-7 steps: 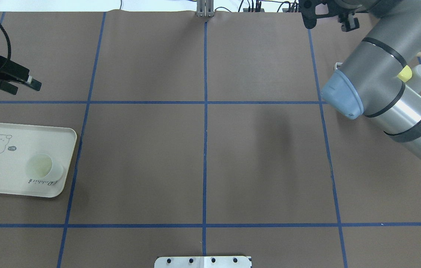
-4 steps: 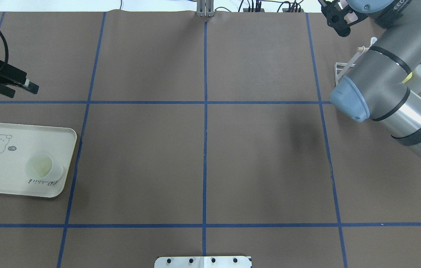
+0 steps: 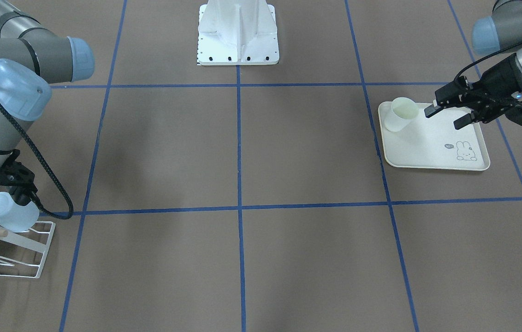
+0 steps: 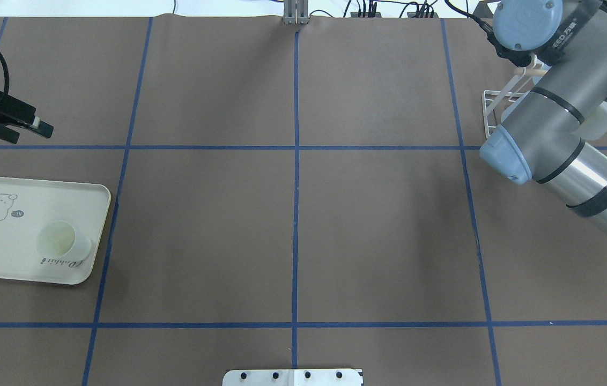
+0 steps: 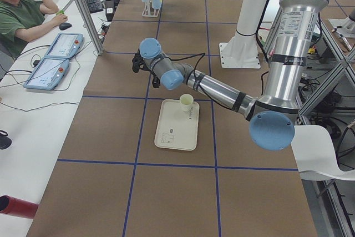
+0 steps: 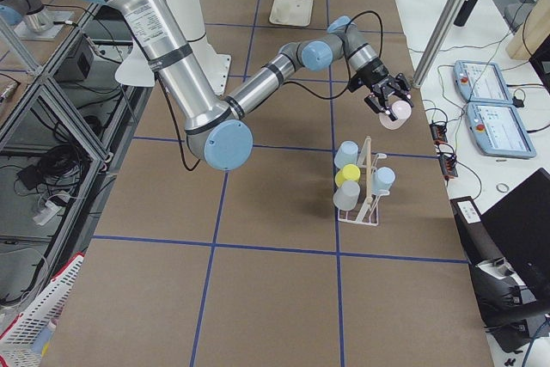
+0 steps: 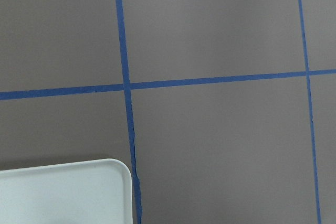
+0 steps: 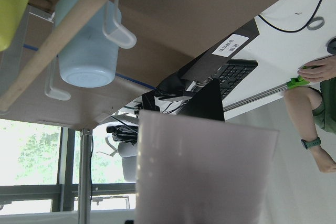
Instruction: Transfer IKEA cup to right arm and place on rack
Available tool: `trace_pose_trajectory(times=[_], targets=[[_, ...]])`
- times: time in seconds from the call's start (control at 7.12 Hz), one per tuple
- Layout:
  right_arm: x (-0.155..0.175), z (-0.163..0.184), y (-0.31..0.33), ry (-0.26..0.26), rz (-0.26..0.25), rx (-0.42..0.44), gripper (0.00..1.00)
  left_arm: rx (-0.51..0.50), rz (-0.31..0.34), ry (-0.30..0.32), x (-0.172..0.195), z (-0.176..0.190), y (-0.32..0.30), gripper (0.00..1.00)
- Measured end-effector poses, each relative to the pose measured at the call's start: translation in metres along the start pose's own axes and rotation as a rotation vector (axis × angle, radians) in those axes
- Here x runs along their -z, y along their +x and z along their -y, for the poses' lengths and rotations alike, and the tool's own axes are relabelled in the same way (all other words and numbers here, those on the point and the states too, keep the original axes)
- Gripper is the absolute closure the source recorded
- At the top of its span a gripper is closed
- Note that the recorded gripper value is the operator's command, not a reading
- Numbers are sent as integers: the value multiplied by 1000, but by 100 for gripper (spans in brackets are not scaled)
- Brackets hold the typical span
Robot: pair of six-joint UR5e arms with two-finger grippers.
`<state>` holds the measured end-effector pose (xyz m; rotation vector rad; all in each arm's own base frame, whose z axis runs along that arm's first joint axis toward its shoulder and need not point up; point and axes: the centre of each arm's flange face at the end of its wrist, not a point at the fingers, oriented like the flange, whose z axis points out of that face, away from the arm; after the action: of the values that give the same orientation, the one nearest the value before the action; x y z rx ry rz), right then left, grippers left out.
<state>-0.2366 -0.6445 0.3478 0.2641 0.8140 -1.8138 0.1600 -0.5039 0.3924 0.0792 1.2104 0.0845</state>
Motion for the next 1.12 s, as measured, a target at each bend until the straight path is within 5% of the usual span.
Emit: trace_pose_trajectory(times=[0.42,1.12], targets=[[-46,37,-18,-41,-33,7,56,-1,0,-1,0,-1,0,0],[-50,66,-32,-102,-37,56,48,0,-1,-2,0,-2,0,0]])
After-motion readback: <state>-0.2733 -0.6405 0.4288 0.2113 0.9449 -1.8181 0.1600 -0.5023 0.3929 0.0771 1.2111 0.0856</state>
